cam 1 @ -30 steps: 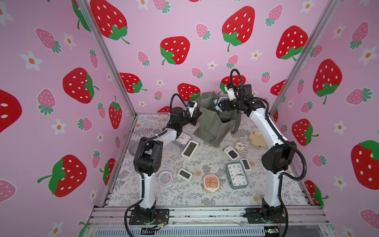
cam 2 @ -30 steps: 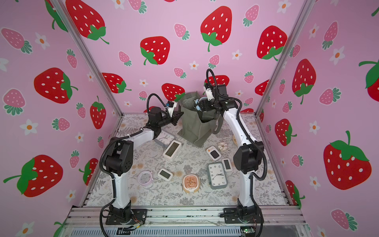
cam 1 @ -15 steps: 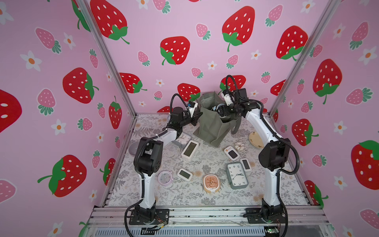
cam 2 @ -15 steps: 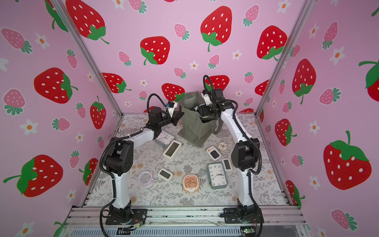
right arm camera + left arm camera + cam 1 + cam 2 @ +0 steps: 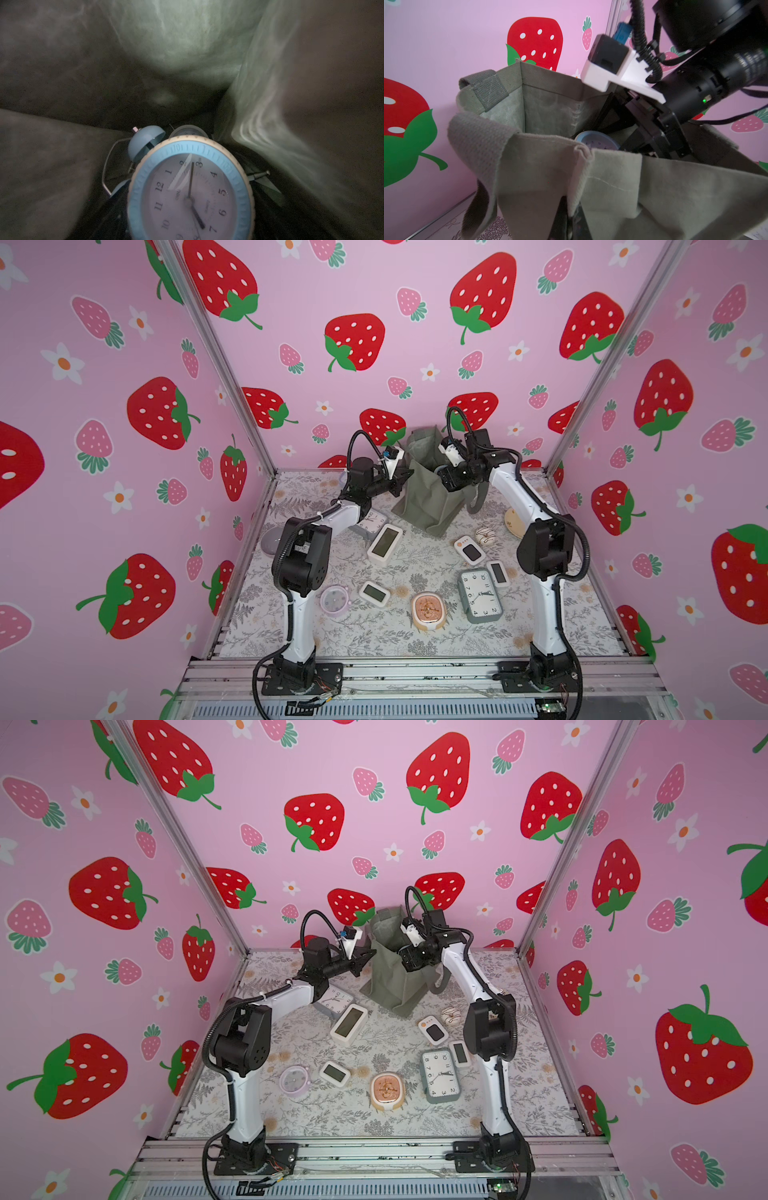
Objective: Put the alarm clock into the canvas bag
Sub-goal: Place the alarm at the canvas bag.
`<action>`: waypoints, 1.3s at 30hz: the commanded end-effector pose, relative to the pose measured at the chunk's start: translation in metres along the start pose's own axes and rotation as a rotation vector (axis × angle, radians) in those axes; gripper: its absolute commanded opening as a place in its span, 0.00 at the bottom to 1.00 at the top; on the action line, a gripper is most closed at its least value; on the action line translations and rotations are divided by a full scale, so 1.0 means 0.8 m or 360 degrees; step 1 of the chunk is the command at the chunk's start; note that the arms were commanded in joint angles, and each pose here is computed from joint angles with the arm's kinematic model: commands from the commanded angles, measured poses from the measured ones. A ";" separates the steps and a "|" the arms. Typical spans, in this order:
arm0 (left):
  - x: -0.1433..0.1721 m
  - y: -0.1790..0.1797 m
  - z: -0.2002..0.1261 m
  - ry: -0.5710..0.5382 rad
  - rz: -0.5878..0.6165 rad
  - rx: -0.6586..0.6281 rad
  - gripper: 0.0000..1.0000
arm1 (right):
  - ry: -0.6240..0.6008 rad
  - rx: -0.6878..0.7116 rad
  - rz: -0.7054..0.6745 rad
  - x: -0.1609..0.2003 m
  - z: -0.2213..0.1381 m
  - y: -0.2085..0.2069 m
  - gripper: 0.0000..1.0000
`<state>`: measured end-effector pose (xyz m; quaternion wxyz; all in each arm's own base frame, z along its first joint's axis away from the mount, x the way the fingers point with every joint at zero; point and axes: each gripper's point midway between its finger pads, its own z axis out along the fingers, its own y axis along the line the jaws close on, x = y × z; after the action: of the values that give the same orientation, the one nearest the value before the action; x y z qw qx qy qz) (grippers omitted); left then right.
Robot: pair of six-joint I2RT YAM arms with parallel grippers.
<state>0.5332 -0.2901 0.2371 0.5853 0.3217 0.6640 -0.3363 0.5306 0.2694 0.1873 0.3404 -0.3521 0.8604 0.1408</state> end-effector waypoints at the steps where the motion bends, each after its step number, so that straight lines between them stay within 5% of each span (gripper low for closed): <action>1: -0.027 -0.014 -0.004 -0.0048 0.0051 0.0056 0.00 | 0.0062 -0.0020 -0.0069 0.010 0.013 0.004 0.71; 17: -0.032 -0.015 -0.004 -0.0054 0.0061 0.0039 0.00 | 0.0284 -0.0068 -0.0095 0.069 0.065 0.004 0.72; 24: -0.028 -0.013 -0.002 -0.0048 0.0055 0.0036 0.00 | 0.0288 -0.0054 -0.0099 0.072 0.067 0.002 0.92; 26: -0.028 -0.013 -0.002 -0.0048 0.0054 0.0033 0.00 | 0.0268 -0.0050 -0.0107 0.068 0.063 0.003 1.00; 31: -0.024 -0.011 -0.001 -0.0041 0.0048 0.0029 0.00 | 0.0206 -0.0036 -0.0094 0.050 0.046 0.004 1.00; 39: -0.021 -0.010 0.001 -0.0036 0.0042 0.0018 0.00 | -0.0111 0.0116 0.0032 -0.026 -0.055 0.000 1.00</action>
<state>0.5324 -0.2902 0.2429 0.5907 0.3222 0.6594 -0.3353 0.5290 0.2710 0.1757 0.3366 -0.3555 0.8621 0.1302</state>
